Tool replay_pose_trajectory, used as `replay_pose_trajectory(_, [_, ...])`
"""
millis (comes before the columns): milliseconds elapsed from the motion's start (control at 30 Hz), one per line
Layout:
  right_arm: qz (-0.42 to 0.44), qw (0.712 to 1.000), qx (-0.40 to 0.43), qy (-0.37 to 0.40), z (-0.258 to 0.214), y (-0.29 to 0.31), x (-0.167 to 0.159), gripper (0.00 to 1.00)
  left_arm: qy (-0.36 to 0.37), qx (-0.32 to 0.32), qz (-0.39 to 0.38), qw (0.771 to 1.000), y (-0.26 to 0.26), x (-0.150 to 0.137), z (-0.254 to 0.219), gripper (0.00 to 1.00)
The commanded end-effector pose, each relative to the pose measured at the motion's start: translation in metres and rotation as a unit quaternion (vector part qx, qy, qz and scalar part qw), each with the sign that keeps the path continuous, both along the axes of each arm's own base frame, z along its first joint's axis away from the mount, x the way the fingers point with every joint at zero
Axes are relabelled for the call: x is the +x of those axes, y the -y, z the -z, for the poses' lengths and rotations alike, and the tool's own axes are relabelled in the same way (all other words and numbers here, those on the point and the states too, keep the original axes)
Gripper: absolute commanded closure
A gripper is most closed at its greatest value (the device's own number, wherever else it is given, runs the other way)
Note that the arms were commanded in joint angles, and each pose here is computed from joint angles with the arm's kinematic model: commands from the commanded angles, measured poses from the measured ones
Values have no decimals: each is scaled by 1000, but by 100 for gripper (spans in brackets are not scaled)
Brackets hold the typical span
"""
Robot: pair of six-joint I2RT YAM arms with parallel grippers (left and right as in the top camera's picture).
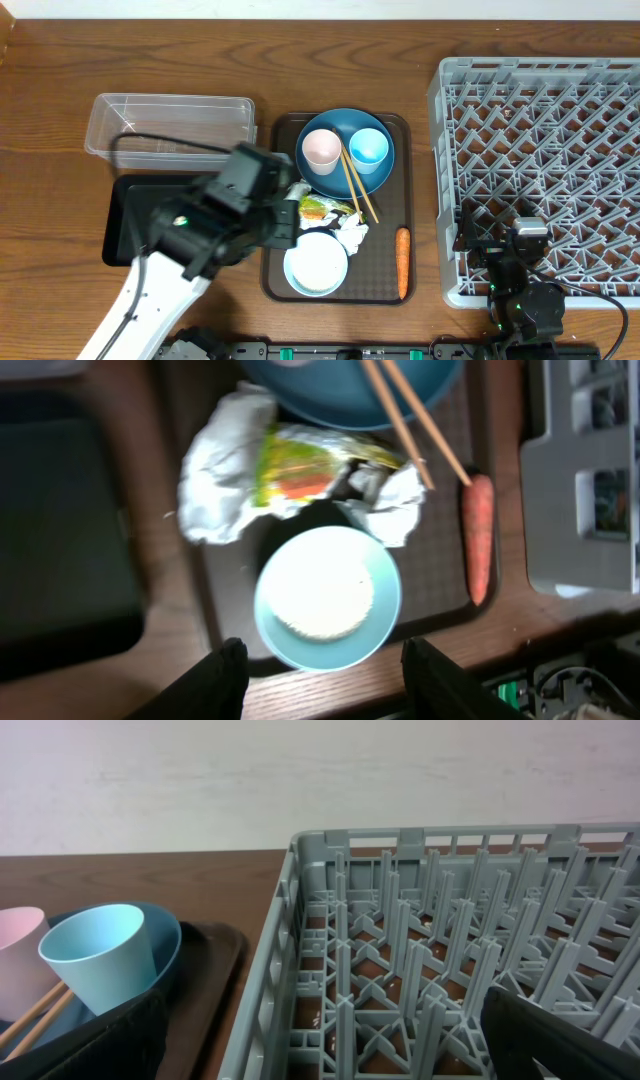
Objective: Sort waste into correct bins and load items into the dishwasher rack
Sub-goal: 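Move the left gripper over the brown tray to the white tissue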
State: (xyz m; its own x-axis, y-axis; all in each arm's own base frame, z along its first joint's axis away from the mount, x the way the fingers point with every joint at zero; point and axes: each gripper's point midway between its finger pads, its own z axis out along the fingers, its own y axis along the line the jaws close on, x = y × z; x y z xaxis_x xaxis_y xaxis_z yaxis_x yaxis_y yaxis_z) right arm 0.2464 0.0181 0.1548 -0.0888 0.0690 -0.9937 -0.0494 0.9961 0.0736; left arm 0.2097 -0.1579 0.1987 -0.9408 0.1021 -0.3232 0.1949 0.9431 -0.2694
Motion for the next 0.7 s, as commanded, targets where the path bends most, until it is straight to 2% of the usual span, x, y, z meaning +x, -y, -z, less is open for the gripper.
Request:
replay_pose_trajectory(0, [-1, 1000, -3, -2, 1, -1, 0, 1, -15, 14, 26, 999, 18, -2, 15, 47])
replay_pose_trajectory(167, [-1, 1000, -3, -2, 1, -1, 0, 1, -40, 51, 11, 998, 34, 2, 42, 47])
replay_pose_trajectory(433, [-1, 1000, -3, -2, 1, -1, 0, 1, -68, 85, 62, 992, 73, -1, 87, 46])
replay_pose_trajectory(667, [-1, 1000, -3, -2, 1, -1, 0, 1, -91, 109, 69, 987, 82, 1, 116, 46])
